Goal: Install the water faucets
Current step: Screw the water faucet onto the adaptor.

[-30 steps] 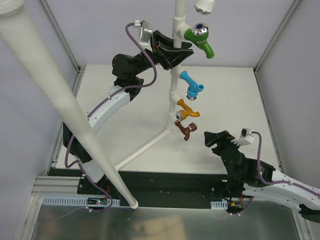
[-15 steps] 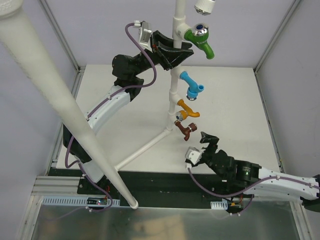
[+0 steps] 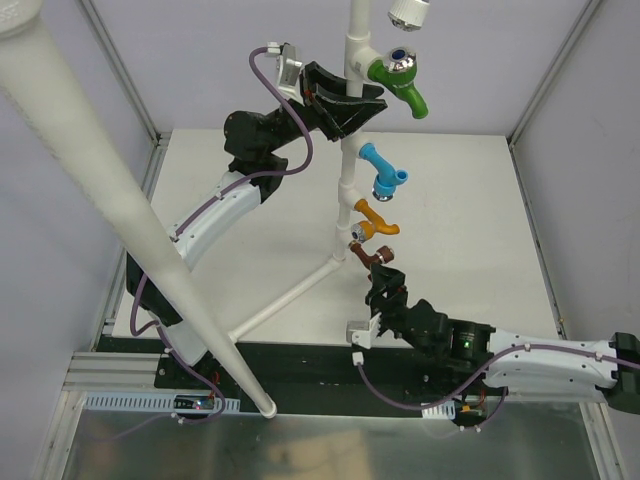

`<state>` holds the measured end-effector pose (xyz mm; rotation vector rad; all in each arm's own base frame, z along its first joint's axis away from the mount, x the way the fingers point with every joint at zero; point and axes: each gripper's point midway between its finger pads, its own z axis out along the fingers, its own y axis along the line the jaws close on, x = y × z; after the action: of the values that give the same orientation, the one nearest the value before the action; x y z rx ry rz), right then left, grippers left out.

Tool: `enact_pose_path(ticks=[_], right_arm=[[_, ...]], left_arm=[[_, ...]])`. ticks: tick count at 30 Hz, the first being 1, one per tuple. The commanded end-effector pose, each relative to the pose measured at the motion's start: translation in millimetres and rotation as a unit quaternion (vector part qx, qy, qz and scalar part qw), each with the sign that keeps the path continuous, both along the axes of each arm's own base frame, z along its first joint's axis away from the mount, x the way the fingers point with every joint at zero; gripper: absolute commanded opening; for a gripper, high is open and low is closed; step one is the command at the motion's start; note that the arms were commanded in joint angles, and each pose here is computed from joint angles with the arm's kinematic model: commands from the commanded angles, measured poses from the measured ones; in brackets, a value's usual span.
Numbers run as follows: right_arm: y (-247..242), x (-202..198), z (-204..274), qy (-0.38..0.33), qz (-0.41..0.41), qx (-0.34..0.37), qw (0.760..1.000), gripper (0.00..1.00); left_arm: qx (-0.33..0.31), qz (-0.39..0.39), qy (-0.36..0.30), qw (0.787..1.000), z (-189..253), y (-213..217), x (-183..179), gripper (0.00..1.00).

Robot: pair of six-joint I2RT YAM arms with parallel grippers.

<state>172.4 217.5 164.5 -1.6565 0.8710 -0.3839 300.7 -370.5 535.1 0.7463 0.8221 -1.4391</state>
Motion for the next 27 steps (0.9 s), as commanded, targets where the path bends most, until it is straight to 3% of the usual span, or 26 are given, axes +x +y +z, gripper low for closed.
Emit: enact_pose_path(ticks=[1,6,12,14,16,18,23,27], right_arm=[[14.2,12.9,15.9,-0.013,-0.008,0.034,0.999,0.89],[16.9,37.1,6.2,-0.001,-0.037,0.037,0.999,0.80],[18.8,53.1,14.2,0.024,-0.099,0.141,0.985,0.31],[19.2,51.1,9.6,0.064,-0.120,0.191,0.972,0.05],[19.9,48.7,10.0,0.104,-0.136,0.269,0.948,0.00],[16.5,48.1,9.8,0.147,-0.162,0.356,0.909,0.00],[7.1,42.9,8.4,0.274,-0.210,0.572,0.744,0.00],[-6.1,42.4,4.1,0.348,-0.236,0.717,0.556,0.00]], left_arm=[[-0.010,-0.058,-0.065,0.996,25.3,18.4,-54.8,0.00],[-0.013,-0.058,-0.066,0.996,25.6,19.7,-54.4,0.00],[-0.016,-0.058,-0.066,0.996,25.8,21.9,-53.4,0.00],[-0.016,-0.058,-0.066,0.996,25.0,22.2,-53.2,0.00],[-0.017,-0.056,-0.067,0.996,25.2,23.0,-52.6,0.00],[-0.017,-0.058,-0.066,0.996,24.8,23.0,-53.1,0.00],[-0.018,-0.056,-0.064,0.996,24.0,22.9,-51.4,0.00],[-0.020,-0.057,-0.066,0.996,25.4,23.4,-52.3,0.00]])
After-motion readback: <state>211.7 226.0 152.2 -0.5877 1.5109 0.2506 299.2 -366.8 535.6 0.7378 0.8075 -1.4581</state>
